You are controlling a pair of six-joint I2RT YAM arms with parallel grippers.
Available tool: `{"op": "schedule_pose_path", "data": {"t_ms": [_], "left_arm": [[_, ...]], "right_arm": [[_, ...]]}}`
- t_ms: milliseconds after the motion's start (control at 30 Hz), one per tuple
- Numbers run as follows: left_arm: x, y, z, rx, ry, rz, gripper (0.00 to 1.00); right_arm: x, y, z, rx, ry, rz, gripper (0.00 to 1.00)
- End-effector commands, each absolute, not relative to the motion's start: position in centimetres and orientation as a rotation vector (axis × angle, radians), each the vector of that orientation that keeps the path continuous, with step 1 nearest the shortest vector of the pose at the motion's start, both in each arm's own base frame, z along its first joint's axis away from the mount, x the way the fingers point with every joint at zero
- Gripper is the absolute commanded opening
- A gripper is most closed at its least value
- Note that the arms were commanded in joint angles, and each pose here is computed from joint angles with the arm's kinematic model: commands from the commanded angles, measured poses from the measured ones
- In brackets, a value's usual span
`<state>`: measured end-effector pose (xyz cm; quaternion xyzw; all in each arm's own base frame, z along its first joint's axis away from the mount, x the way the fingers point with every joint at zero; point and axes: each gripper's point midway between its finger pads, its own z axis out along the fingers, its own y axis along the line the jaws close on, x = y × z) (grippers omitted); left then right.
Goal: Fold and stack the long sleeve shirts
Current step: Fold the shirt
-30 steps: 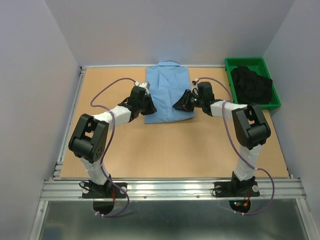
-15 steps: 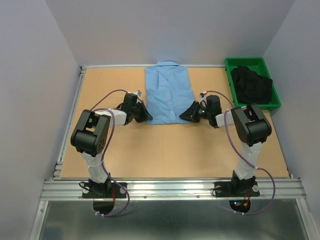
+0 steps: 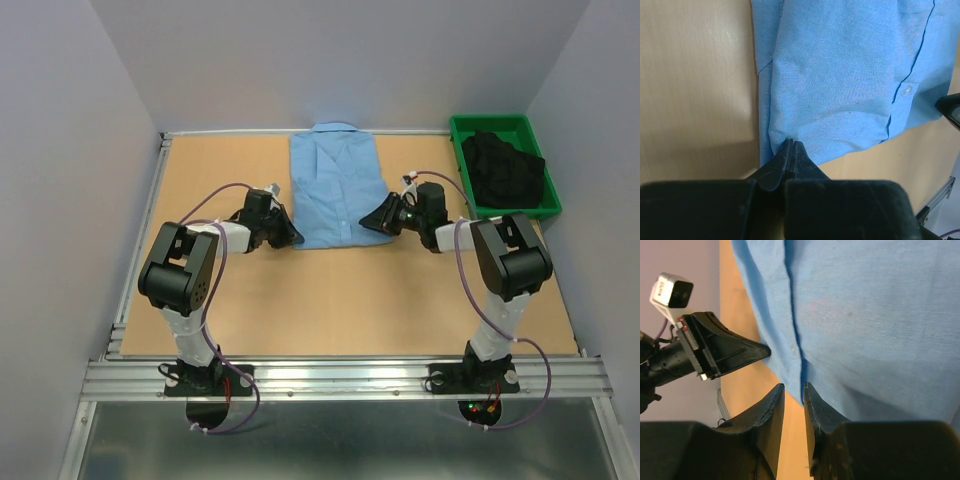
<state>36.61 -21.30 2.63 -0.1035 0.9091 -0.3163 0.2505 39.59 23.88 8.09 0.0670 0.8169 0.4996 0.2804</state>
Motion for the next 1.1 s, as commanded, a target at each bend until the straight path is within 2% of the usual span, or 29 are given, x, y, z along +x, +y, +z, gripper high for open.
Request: {"op": "schedule_pose_path", "data": {"t_ms": [0, 133, 200, 433, 500, 533, 600, 667, 800, 967, 1067], "left_arm": [[35.4, -20.7, 1.9, -0.300, 2.517, -0.842, 0.00], [35.3, -20.6, 2.1, -0.310, 2.515, -0.844, 0.00], [35.1, -20.4, 1.9, -0.315, 2.521, -0.833, 0.00], [36.4, -19.7, 4.8, -0.337, 2.431, -0.849, 0.00], [37.6, -19.9, 7.2, -0.328, 2.357, -0.868, 0.05], [38.8, -20.3, 9.1, -0.312, 2.290, -0.894, 0.13], [40.7, -21.1, 12.2, -0.292, 2.183, -0.943, 0.22], [42.4, -22.2, 14.7, -0.261, 2.108, -1.002, 0.25], [45.2, -23.9, 16.0, -0.231, 2.055, -1.059, 0.26], [47.9, -24.9, 12.8, -0.247, 2.091, -1.070, 0.24], [49.1, -24.7, 10.4, -0.262, 2.117, -1.035, 0.21]], "right_arm": [[40.2, 23.1, 5.0, 0.208, 2.215, 1.275, 0.28], [39.5, 20.7, 1.6, 0.338, 2.249, 1.227, 0.27], [39.8, 19.3, 1.7, 0.390, 2.218, 1.239, 0.27], [42.1, 19.8, 9.0, 0.277, 2.050, 1.311, 0.31], [43.4, 20.1, 12.0, 0.244, 1.986, 1.326, 0.34], [44.0, 20.2, 13.5, 0.228, 1.954, 1.331, 0.37], [45.0, 20.5, 15.1, 0.223, 1.920, 1.351, 0.41], [46.8, 21.1, 17.1, 0.198, 1.872, 1.366, 0.47], [49.8, 22.7, 18.4, 0.169, 1.831, 1.395, 0.53], [52.9, 24.7, 17.4, 0.151, 1.817, 1.425, 0.54], [54.2, 24.9, 13.6, 0.206, 1.865, 1.427, 0.54]]}}
